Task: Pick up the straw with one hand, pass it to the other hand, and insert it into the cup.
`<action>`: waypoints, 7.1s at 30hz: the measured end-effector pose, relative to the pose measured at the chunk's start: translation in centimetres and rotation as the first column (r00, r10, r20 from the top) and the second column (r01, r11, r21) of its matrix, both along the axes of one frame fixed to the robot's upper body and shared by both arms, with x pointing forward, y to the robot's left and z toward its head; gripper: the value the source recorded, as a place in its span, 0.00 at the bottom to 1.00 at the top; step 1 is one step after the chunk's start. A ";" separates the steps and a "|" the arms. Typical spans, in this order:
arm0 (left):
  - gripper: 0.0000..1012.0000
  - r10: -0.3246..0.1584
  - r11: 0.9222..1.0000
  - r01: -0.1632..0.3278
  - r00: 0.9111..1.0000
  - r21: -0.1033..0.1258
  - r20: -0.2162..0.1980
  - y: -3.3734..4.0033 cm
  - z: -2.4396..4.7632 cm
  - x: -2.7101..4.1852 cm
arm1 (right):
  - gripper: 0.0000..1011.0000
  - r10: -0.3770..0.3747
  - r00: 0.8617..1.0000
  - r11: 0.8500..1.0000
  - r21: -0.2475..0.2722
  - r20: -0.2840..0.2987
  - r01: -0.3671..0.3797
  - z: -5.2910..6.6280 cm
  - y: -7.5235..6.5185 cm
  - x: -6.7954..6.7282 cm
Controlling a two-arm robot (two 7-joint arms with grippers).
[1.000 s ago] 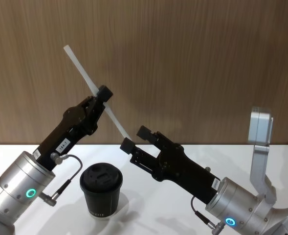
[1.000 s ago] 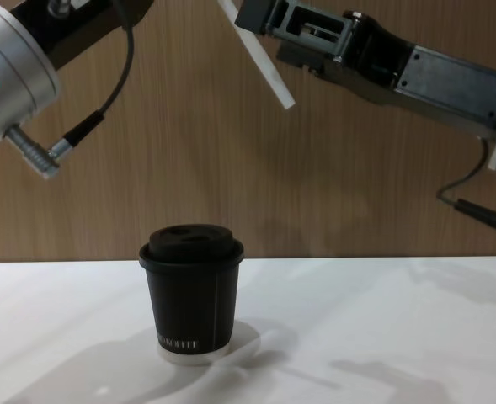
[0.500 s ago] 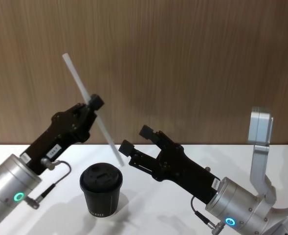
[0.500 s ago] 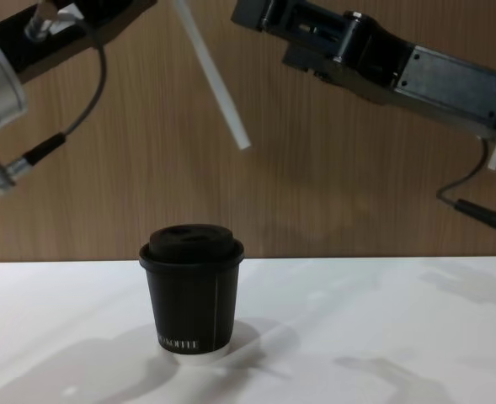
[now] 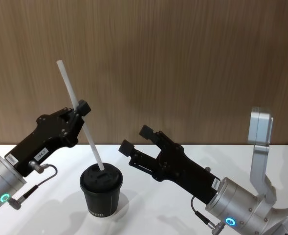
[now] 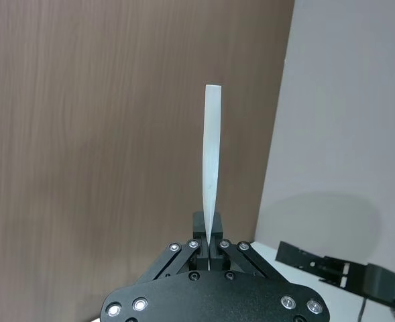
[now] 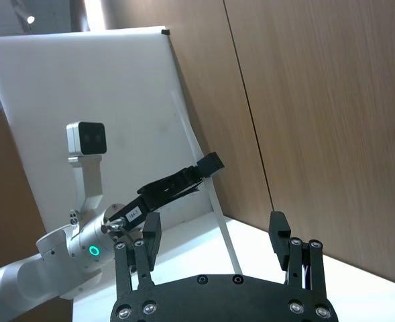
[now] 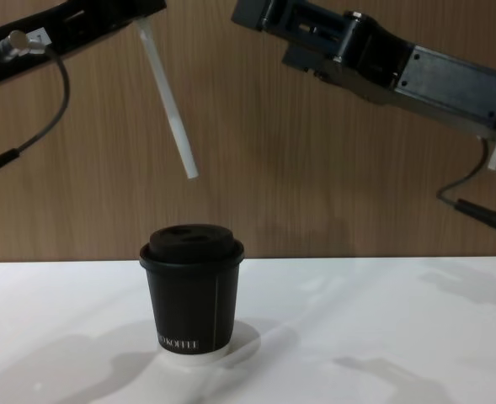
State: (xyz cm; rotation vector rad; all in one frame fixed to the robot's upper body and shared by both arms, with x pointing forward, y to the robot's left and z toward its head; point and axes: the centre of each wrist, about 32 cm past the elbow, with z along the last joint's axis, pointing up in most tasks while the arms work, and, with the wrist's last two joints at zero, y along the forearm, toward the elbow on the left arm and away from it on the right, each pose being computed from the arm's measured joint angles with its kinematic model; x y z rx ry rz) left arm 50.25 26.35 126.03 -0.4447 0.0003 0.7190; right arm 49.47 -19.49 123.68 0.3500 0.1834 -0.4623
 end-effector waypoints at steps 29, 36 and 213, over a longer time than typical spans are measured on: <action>0.01 0.079 0.982 -0.094 0.992 0.164 0.097 -0.17 0.02 1.06 | 0.99 0.000 1.000 1.000 0.000 0.000 0.000 0.0 0.0 0.0; 0.01 0.092 0.976 -0.111 0.990 0.188 0.111 -0.39 -0.38 1.61 | 0.99 0.000 1.000 1.000 0.000 0.000 0.000 0.0 0.0 0.0; 0.99 0.033 0.998 -0.031 0.998 0.052 -0.049 -2.81 -3.61 -5.13 | 0.99 -0.209 0.973 0.957 -0.183 0.101 0.224 0.4 -4.9 -3.1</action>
